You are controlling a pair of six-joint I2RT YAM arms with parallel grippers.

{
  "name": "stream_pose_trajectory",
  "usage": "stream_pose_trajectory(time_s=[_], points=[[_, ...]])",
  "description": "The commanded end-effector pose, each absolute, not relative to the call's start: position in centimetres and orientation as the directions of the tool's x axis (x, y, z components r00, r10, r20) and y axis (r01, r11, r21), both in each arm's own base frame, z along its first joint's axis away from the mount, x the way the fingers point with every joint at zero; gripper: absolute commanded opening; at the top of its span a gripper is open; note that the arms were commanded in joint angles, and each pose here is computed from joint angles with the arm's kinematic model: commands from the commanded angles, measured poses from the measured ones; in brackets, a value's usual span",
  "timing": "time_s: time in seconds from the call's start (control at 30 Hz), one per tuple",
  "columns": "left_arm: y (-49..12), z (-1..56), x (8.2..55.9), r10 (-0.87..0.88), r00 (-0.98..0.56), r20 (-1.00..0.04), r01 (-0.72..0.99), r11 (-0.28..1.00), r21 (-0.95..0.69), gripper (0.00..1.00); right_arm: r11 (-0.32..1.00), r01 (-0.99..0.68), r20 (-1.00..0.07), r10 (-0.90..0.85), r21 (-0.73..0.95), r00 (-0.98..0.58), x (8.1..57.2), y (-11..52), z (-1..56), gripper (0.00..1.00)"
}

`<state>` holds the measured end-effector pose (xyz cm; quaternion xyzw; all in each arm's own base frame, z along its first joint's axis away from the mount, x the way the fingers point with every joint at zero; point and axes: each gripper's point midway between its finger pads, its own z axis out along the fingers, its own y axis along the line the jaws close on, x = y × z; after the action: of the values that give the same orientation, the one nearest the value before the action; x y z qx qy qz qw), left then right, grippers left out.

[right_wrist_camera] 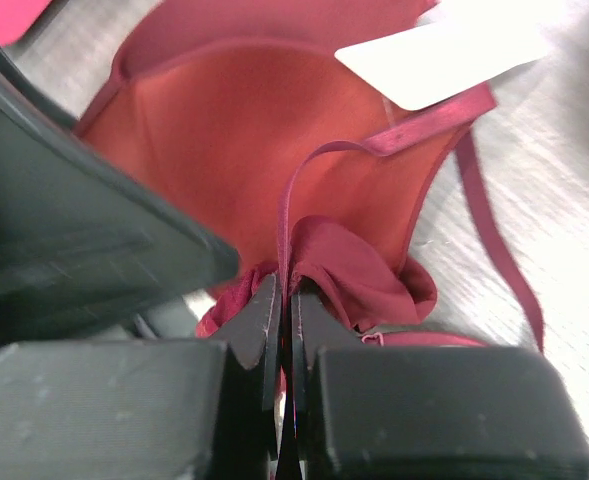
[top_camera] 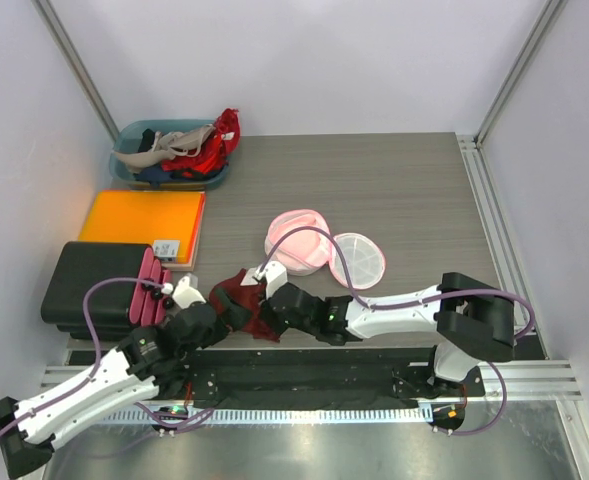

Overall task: Place the bra in the laundry bag and zip it closed
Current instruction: Adjust the bra at the center of the board.

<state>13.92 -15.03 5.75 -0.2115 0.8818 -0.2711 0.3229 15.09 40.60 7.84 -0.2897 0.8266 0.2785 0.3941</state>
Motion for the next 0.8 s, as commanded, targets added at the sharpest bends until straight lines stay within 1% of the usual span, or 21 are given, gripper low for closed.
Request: stream_pose_trajectory(time_s=[0.0, 0.2, 0.27, 0.37, 0.4, 0.47, 0.5, 0.6, 0.73, 0.77], points=[[-11.4, 7.4, 14.0, -0.618, -0.615, -0.490, -0.317, 0.763, -0.564, 1.00, 0.583, -0.763, -0.813, -0.279, 0.279, -0.511, 13.9, 41.5, 9.6, 0.06], [-8.3, 8.8, 14.6, -0.635, -0.529, -0.563, -0.425, 0.773, -0.471, 1.00, 0.564, -0.772, -0.803, -0.293, 0.293, -0.519, 14.3, 41.0, 9.6, 0.09], [-8.2, 8.8, 14.7, -0.626, -0.532, -0.571, -0.454, 0.779, -0.431, 1.00, 0.557, -0.775, -0.802, -0.294, 0.298, -0.520, 14.4, 41.0, 9.7, 0.09], [-7.9, 8.2, 15.1, -0.576, -0.542, -0.612, -0.465, 0.812, -0.352, 1.00, 0.536, -0.788, -0.796, -0.311, 0.304, -0.519, 14.1, 41.3, 9.6, 0.10], [-8.4, 8.4, 15.8, -0.574, -0.529, -0.625, -0.452, 0.814, -0.365, 1.00, 0.531, -0.790, -0.798, -0.309, 0.307, -0.518, 14.1, 41.4, 9.8, 0.10], [-8.5, 7.9, 16.4, -0.542, -0.527, -0.655, -0.436, 0.834, -0.339, 1.00, 0.530, -0.789, -0.797, -0.307, 0.310, -0.519, 14.2, 41.4, 9.8, 0.10], [-9.5, 8.2, 17.2, -0.525, -0.526, -0.669, -0.391, 0.848, -0.358, 1.00, 0.528, -0.790, -0.795, -0.309, 0.313, -0.522, 14.3, 41.4, 9.7, 0.10], [-10.8, 7.7, 18.1, -0.440, -0.546, -0.713, -0.277, 0.898, -0.342, 1.00, 0.529, -0.787, -0.792, -0.308, 0.318, -0.527, 14.4, 40.9, 9.7, 0.10], [-11.5, 7.5, 18.4, -0.370, -0.556, -0.744, -0.179, 0.928, -0.328, 1.00, 0.542, -0.776, -0.792, -0.294, 0.323, -0.535, 14.8, 40.1, 9.7, 0.10], [-11.7, 7.4, 18.3, -0.367, -0.560, -0.743, -0.164, 0.928, -0.335, 1.00, 0.518, -0.784, -0.785, -0.301, 0.341, -0.541, 14.2, 40.0, 9.7, 0.10]])
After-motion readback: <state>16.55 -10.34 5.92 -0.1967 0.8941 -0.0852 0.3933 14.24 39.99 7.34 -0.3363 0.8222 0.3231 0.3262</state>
